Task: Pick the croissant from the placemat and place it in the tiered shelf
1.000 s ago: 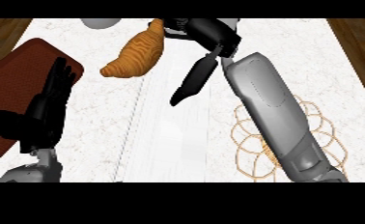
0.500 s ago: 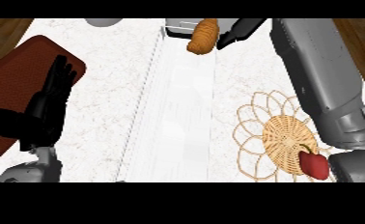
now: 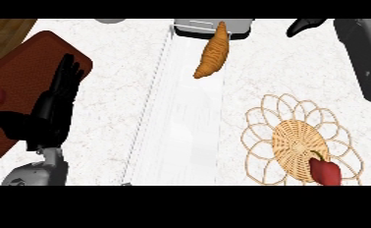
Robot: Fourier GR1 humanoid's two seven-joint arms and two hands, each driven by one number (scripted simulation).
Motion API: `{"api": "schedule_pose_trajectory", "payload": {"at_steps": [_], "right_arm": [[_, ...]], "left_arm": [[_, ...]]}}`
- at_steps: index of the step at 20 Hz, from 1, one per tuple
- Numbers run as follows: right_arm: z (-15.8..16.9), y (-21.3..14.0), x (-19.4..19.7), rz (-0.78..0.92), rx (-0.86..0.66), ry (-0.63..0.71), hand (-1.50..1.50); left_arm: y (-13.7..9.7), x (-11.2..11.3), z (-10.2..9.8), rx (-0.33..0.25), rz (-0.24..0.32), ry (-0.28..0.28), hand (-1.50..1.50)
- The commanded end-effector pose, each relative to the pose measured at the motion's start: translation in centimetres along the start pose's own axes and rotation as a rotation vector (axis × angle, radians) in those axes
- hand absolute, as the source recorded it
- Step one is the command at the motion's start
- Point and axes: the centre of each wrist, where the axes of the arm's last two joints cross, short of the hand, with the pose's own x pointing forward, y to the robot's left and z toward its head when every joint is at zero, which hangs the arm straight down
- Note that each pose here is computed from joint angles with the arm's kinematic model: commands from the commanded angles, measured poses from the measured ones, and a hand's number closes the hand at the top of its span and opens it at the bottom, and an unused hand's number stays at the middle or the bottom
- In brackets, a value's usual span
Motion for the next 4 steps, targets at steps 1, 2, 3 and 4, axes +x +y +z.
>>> {"api": "schedule_pose_trajectory", "payload": {"at_steps": [1, 2, 3, 4], "right_arm": [[1.6, -2.3, 0.8, -0.013, -0.001, -0.028, -1.5], [1.8, -1.6, -0.7, 0.001, 0.004, -0.015, -1.5], [2.3, -2.7, 0.6, -0.022, 0.012, -0.034, -1.5], [2.2, -2.8, 0.8, -0.009, 0.006, -0.014, -1.5]], "left_arm": [[0.1, 0.5, -0.4, 0.003, -0.007, 0.008, 0.0], [-1.4, -0.3, 0.1, -0.022, -0.012, 0.005, 0.0], [-1.5, 0.2, -0.9, -0.001, 0.0, 0.013, 0.0], [-0.1, 0.4, -0.4, -0.03, 0.0, 0.016, 0.0]]}}
